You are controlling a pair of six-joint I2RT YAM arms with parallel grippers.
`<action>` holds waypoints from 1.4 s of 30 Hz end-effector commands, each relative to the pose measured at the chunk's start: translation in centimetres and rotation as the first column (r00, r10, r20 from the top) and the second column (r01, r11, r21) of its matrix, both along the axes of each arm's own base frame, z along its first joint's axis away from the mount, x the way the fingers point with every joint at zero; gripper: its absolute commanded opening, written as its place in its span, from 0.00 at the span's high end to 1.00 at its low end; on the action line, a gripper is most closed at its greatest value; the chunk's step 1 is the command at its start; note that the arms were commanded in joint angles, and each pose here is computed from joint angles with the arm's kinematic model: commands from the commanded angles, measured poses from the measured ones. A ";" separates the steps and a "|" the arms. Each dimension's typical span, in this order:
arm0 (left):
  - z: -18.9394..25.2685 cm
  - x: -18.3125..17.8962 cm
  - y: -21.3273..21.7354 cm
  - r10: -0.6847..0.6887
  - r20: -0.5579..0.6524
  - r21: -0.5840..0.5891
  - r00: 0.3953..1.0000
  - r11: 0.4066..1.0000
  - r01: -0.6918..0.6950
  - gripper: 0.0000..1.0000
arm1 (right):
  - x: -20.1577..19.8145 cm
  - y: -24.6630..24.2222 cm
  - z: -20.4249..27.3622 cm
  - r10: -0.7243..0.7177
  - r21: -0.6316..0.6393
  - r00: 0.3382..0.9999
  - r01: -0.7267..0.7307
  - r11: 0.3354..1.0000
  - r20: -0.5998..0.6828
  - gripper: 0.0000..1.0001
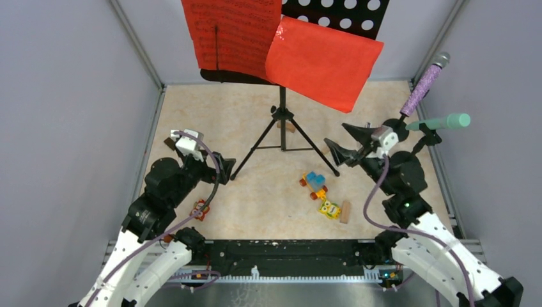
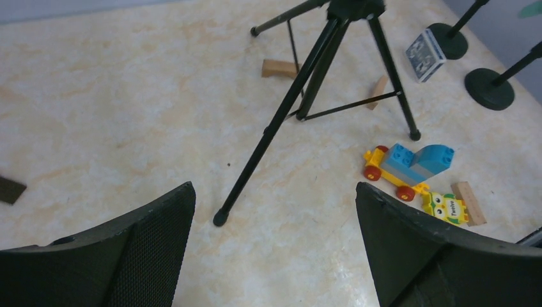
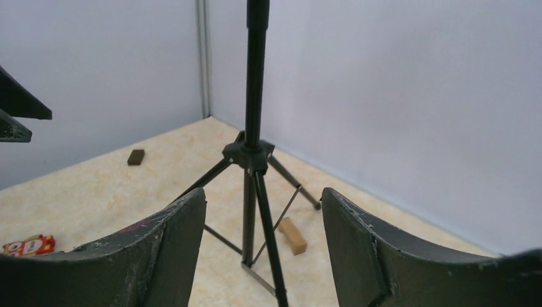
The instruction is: Pack up the instrument practice props
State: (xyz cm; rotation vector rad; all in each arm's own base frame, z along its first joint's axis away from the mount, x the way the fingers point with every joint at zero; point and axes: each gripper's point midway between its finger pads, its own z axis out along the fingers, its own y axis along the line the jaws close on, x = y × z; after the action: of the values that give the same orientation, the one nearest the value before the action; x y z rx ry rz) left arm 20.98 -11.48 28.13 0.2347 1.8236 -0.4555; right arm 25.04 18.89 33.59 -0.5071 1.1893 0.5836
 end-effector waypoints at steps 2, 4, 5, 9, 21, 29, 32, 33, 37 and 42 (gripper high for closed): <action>7.4 0.8 -2.4 -0.129 0.269 -0.020 0.954 0.990 0.140 0.01 | -2.0 -3.4 2.7 -0.115 -0.072 0.980 0.128 0.989 0.165 0.35; 8.8 1.0 -3.1 -0.163 0.328 -0.008 0.930 0.984 0.176 0.01 | -2.4 -4.6 4.8 -0.163 -0.076 0.956 0.187 0.979 0.245 0.36; 9.2 1.0 -3.5 -0.184 0.353 0.002 0.917 0.981 0.196 0.01 | -2.5 -5.1 5.8 -0.188 -0.080 0.941 0.218 0.973 0.280 0.36; 11.4 1.1 -4.3 -0.219 0.454 0.018 0.863 0.971 0.237 0.01 | -3.1 -6.2 10.1 -0.236 -0.091 0.861 0.307 0.947 0.451 0.36; 16.3 1.1 -6.6 -0.373 0.602 0.193 0.706 0.926 0.325 0.01 | -3.3 -5.1 18.7 -0.180 -0.165 0.675 0.414 0.895 0.716 0.35; 19.7 1.9 -7.4 -0.400 0.654 0.249 0.642 0.915 0.316 0.01 | -2.5 -3.8 22.5 -0.131 -0.203 0.649 0.414 0.887 0.750 0.35; 20.4 2.2 -7.7 -0.407 0.658 0.252 0.633 0.912 0.323 0.01 | -2.1 -3.3 24.7 -0.122 -0.200 0.650 0.399 0.895 0.750 0.35; 20.7 2.3 -7.9 -0.409 0.659 0.252 0.631 0.911 0.328 0.01 | -2.0 -3.1 25.3 -0.115 -0.205 0.658 0.389 0.898 0.745 0.35; 22.0 2.5 -8.7 -0.423 0.676 0.247 0.604 0.902 0.355 0.01 | -1.6 -1.9 27.3 -0.046 -0.272 0.693 0.342 0.899 0.719 0.35; 20.7 2.2 -10.8 -0.542 0.602 0.304 0.586 0.834 0.460 0.01 | -0.5 0.4 26.8 0.105 -0.452 0.815 0.205 0.868 0.570 0.40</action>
State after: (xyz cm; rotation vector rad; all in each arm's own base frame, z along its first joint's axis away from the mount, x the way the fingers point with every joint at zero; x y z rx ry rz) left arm 24.57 -20.82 47.51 0.8125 1.0863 -0.5109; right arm 24.58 17.67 61.73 -0.8470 0.6270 -0.0638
